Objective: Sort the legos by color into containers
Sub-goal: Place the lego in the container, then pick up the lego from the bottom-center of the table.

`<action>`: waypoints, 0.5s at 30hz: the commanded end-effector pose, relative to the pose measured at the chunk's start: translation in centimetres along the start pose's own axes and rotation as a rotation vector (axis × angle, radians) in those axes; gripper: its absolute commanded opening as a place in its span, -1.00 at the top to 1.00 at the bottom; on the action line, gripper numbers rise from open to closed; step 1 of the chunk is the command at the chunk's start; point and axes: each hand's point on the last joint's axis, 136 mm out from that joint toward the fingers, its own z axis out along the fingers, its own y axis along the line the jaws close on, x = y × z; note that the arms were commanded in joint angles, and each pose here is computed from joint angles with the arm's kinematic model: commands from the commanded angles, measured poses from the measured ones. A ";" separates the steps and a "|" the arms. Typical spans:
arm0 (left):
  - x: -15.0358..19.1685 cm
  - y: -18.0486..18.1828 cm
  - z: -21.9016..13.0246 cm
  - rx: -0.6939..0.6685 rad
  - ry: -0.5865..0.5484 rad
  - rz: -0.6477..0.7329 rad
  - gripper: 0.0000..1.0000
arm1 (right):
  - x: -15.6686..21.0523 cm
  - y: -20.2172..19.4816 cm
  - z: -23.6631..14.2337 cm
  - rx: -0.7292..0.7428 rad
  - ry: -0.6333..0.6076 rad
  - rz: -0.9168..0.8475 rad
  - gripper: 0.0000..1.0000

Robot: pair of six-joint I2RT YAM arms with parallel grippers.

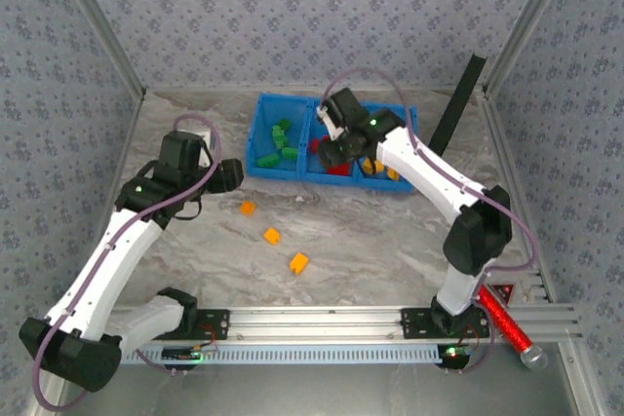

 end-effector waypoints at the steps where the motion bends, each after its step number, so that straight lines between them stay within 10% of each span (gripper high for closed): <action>1: 0.0 0.0 -0.7 0.019 -0.021 -0.021 -0.56 | 3.8 2.9 0.1 -0.030 0.059 0.064 -0.12; 15: 1.6 -0.2 -1.8 0.067 -0.011 -0.023 -0.56 | 14.6 16.8 2.1 -0.236 0.194 -0.137 -0.63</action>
